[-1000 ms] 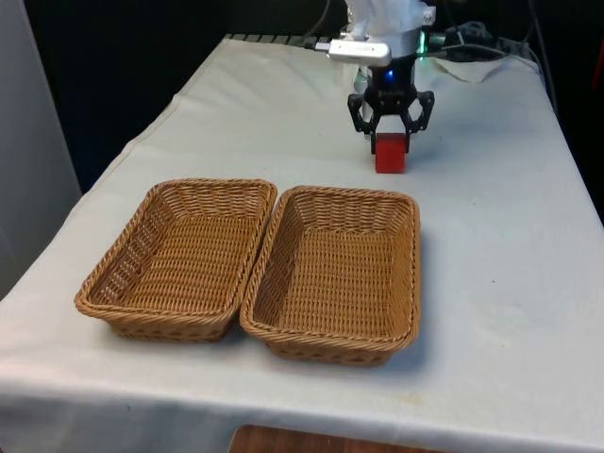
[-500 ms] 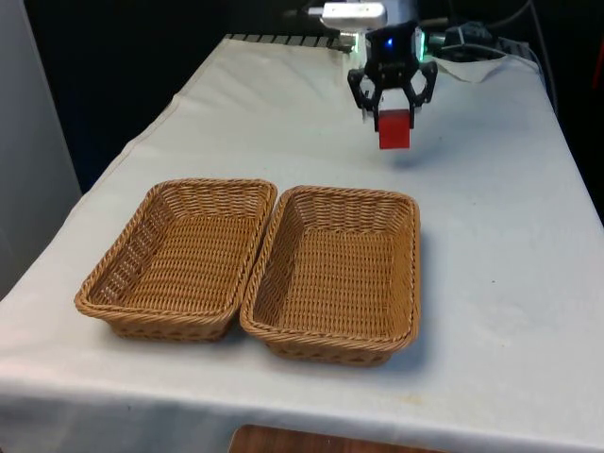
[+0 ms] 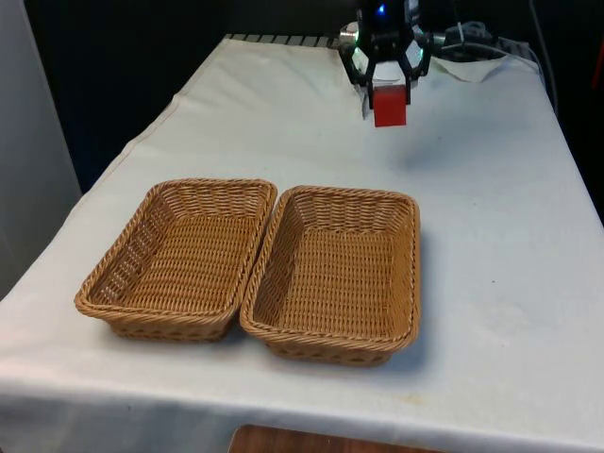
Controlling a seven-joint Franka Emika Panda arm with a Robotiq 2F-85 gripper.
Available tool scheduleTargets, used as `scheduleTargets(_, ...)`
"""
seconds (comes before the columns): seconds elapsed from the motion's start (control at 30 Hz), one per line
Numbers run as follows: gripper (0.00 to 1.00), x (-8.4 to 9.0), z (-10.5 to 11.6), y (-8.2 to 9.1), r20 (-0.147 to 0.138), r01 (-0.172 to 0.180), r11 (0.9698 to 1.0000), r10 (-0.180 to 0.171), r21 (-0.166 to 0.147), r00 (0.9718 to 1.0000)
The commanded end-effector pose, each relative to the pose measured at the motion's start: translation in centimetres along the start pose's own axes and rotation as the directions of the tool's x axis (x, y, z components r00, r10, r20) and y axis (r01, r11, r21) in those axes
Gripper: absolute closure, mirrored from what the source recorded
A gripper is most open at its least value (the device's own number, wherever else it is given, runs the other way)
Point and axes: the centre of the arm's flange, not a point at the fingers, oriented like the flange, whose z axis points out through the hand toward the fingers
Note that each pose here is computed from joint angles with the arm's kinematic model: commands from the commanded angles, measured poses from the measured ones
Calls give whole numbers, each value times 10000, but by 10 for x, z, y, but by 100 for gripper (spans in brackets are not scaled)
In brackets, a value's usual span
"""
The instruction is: Pick up the red cube and place it into the right basket.
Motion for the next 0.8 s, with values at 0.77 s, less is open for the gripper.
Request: scheduleTargets(0.77,98,52,-68,46,342,-291,9995,296,-147,9990)
